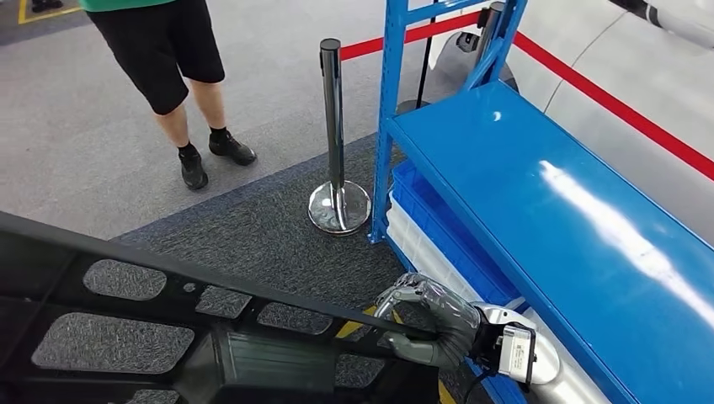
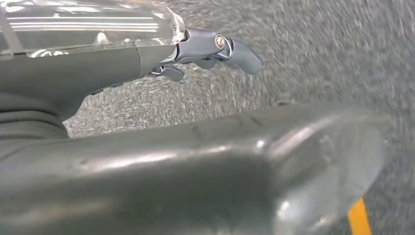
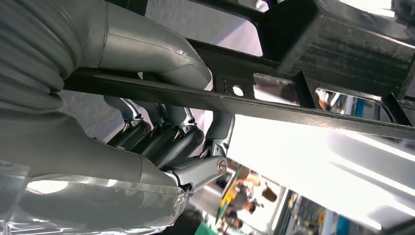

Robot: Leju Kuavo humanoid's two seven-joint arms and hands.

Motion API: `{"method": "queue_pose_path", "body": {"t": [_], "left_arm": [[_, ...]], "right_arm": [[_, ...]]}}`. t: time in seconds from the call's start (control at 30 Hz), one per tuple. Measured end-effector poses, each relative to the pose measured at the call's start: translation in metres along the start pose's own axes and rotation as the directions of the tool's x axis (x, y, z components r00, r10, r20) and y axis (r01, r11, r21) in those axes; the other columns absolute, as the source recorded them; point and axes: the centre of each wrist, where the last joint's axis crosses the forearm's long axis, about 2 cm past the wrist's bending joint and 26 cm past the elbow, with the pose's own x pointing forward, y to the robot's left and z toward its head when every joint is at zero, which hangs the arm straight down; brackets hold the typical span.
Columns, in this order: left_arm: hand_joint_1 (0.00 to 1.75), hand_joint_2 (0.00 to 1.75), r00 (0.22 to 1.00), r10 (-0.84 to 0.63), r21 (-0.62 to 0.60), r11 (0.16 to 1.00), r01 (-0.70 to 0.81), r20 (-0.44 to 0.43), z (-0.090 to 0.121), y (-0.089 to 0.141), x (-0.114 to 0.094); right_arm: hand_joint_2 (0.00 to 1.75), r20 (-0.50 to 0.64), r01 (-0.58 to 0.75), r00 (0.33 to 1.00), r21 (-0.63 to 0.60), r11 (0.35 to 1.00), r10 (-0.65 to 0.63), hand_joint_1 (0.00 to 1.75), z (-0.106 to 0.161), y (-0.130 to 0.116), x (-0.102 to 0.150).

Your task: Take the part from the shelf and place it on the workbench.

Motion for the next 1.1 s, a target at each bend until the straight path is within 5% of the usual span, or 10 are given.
{"method": "queue_pose_path", "body": {"t": [1.1], "left_arm": [[0.00,0.00,0.999,0.039,0.077,0.996,-0.041,0.029,-0.006,0.026,0.004]], "right_arm": [[1.75,-0.010,0.011,1.000,-0.015,1.000,-0.011,1.69,0.012,0.017,-0.005]]}}
